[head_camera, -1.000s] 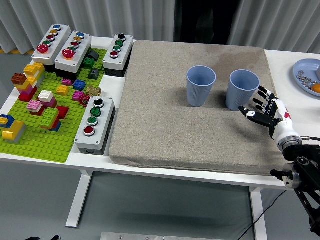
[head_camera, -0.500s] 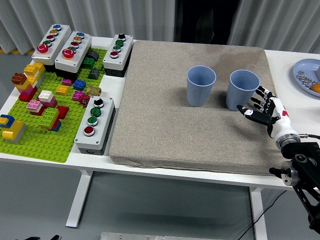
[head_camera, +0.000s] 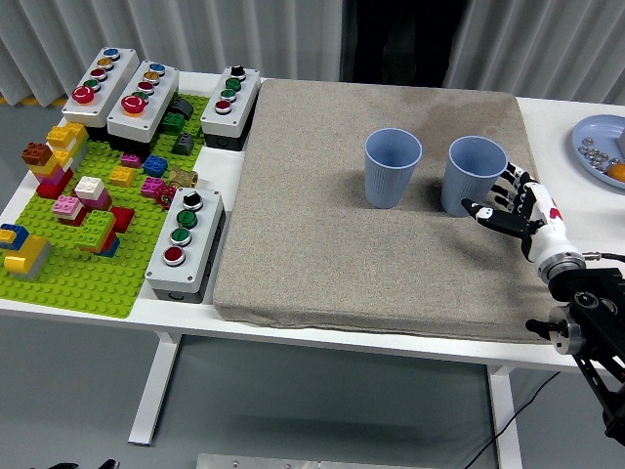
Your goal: Pick cup pour cup place
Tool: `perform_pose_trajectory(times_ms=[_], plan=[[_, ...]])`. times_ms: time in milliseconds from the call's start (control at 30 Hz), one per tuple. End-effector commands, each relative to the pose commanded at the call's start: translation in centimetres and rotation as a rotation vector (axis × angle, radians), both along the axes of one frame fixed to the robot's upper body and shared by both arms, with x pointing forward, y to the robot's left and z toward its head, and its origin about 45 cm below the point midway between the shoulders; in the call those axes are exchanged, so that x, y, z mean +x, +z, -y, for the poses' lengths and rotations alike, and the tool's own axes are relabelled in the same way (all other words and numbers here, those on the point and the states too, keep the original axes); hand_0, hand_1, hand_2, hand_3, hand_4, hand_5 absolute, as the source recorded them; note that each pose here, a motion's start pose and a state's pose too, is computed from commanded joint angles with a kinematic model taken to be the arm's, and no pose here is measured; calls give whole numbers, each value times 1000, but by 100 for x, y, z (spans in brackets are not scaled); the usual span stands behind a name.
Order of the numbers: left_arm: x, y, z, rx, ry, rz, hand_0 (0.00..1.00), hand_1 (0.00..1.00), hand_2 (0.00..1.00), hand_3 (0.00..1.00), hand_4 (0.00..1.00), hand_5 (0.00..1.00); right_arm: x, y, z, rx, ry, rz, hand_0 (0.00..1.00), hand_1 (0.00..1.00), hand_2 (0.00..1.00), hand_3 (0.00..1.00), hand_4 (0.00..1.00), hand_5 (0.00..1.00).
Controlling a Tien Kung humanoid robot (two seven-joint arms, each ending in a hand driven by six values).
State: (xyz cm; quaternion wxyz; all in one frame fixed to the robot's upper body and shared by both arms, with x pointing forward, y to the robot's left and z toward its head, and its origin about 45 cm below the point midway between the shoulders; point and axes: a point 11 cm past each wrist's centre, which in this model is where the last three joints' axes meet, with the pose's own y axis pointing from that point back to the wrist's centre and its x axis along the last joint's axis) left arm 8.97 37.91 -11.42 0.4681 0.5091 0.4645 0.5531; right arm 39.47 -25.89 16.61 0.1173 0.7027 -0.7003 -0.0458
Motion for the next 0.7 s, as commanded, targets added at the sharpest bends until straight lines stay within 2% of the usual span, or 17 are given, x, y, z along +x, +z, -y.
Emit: perform_pose_trajectory(times_ms=[700], plan=[[111, 19, 15, -2, -10, 19, 764, 777, 829, 719, 508, 998, 136, 87, -69, 9, 0, 15, 938, 855, 947, 913, 862, 271]])
